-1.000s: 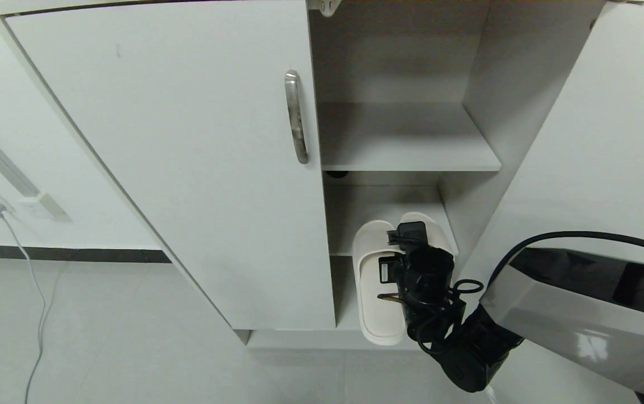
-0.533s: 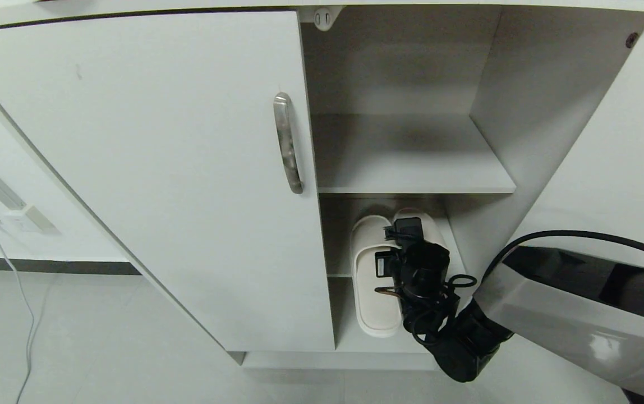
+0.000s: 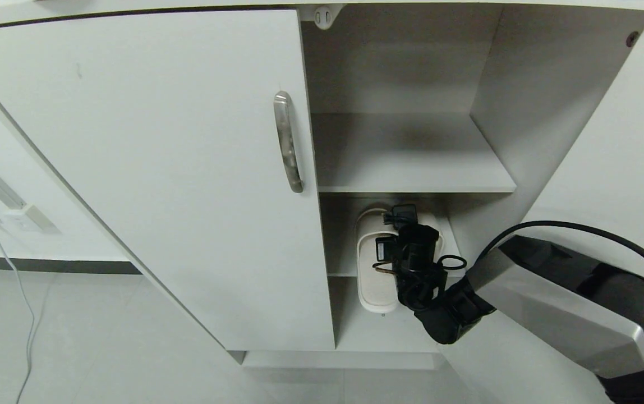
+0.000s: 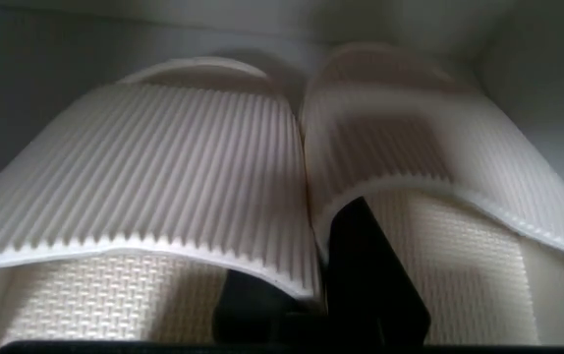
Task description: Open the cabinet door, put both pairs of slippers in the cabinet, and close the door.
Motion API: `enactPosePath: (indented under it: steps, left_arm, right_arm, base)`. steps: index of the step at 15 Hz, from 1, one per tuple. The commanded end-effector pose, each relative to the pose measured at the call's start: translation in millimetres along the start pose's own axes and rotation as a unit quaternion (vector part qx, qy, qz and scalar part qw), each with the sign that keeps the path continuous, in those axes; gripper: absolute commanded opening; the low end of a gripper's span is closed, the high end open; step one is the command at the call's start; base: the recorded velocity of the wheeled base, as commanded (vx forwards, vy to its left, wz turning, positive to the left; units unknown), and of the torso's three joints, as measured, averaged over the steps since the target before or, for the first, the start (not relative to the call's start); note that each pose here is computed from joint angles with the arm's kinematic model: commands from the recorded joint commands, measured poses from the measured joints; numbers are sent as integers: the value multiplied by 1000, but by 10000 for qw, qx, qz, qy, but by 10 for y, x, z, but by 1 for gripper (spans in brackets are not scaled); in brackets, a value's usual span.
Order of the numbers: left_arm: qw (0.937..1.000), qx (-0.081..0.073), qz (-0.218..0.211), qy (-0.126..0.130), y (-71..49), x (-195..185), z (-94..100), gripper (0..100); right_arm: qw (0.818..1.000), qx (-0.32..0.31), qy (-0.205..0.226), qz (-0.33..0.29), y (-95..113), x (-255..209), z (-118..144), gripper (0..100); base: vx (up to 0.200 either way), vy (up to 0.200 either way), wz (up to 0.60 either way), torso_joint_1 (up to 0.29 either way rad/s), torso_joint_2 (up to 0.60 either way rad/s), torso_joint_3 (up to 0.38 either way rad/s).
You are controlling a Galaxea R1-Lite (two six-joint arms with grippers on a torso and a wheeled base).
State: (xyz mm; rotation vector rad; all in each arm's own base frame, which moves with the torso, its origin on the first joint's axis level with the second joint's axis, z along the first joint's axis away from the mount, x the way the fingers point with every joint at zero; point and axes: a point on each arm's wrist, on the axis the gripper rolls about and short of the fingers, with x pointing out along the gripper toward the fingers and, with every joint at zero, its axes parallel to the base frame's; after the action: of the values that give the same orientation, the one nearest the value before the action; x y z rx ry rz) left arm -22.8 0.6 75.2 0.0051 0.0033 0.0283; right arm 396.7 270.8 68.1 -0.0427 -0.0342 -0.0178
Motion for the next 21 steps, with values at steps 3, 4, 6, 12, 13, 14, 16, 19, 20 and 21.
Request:
enactPosePath:
  steps: [3, 4, 6, 12, 13, 14, 16, 19, 20, 21]
  left_arm:
    - [10000, 5, 4, 7, 0, 1, 0, 0]
    - [10000, 5, 4, 7, 0, 1, 0, 0]
    - [10000, 5, 4, 7, 0, 1, 0, 0]
    - [10000, 5, 4, 7, 0, 1, 0, 0]
    - [10000, 5, -3, 7, 0, 1, 0, 0]
    - [10000, 5, -3, 7, 0, 1, 0, 0]
    - [10000, 5, -3, 7, 0, 1, 0, 0]
    - [10000, -2, -3, 7, 0, 1, 0, 0]
    - [10000, -2, -3, 7, 0, 1, 0, 0]
    - [10000, -2, -3, 7, 0, 1, 0, 0]
  right_arm:
    - [9997, 125, -171, -90, 15, 243, 107, 0]
    - [9998, 113, -147, -88, 17, 284, 113, 0]
    - [9998, 119, -163, -66, 23, 345, 113, 0]
    - [9999, 64, -99, -54, -22, 475, 51, 0]
    - [9999, 81, -124, -71, -31, 491, 63, 0]
    - [9999, 68, -104, -77, -34, 499, 43, 0]
    - [9999, 42, -66, -82, -36, 507, 10, 100]
    - [9999, -68, 100, -64, -36, 486, -55, 100]
    - [9999, -88, 118, -55, -39, 467, -65, 100]
    - [9999, -84, 111, -40, -43, 434, -40, 100]
  base:
    - [0, 0, 0, 0, 0, 0]
    - [0, 0, 0, 0, 0, 0]
    - [0, 0, 0, 0, 0, 0]
    - [0, 0, 0, 0, 0, 0]
    - [0, 0, 0, 0, 0, 0]
    - [0, 0, 0, 0, 0, 0]
    - [0, 0, 0, 0, 0, 0]
    - [0, 0, 0, 0, 0, 0]
    - [0, 0, 0, 0, 0, 0]
    - [0, 0, 0, 0, 0, 0]
